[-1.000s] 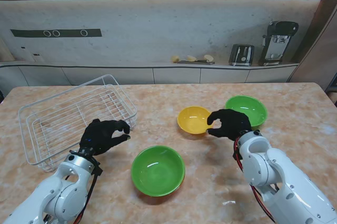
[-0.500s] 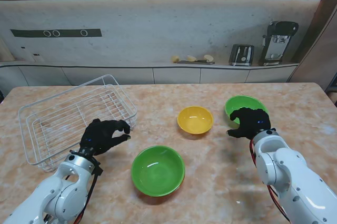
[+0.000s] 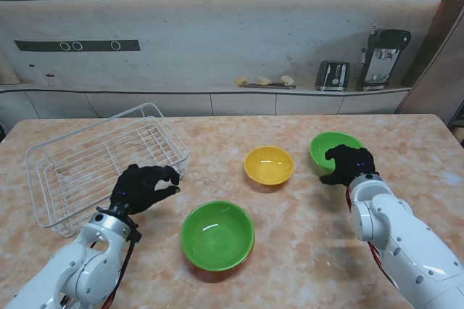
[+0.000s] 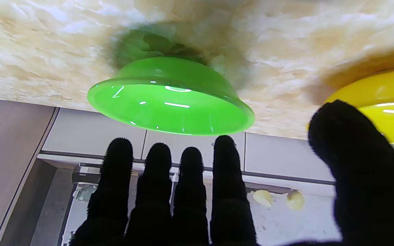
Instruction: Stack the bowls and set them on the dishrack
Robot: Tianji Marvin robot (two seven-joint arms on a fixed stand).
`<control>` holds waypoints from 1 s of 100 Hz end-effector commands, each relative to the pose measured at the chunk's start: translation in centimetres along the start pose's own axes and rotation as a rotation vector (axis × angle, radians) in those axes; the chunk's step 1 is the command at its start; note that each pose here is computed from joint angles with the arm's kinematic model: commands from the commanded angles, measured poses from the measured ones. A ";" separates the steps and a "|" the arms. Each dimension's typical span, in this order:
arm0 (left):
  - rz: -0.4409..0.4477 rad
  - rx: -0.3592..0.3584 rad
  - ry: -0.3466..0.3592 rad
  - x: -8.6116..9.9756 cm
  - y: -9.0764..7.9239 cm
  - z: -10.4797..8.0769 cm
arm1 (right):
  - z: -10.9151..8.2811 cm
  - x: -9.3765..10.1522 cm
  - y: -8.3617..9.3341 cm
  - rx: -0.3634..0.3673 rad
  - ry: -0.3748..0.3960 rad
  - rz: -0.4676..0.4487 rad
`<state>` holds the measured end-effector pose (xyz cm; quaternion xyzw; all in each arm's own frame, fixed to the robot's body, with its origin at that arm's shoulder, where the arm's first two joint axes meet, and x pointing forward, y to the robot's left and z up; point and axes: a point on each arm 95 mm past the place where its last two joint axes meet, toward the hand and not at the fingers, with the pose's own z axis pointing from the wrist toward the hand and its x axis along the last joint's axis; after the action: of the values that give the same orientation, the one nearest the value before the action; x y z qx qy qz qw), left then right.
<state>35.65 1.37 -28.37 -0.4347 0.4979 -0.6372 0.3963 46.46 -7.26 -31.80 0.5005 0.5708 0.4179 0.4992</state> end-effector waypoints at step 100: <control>-0.001 -0.009 0.000 0.2 0.0 0.0 | 4.6 0.5 -4.5 0.022 -0.036 0.001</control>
<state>35.65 1.39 -28.35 -0.4346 0.4976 -0.6371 0.3970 50.52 -8.22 -36.38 0.5096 0.5601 0.4070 0.5108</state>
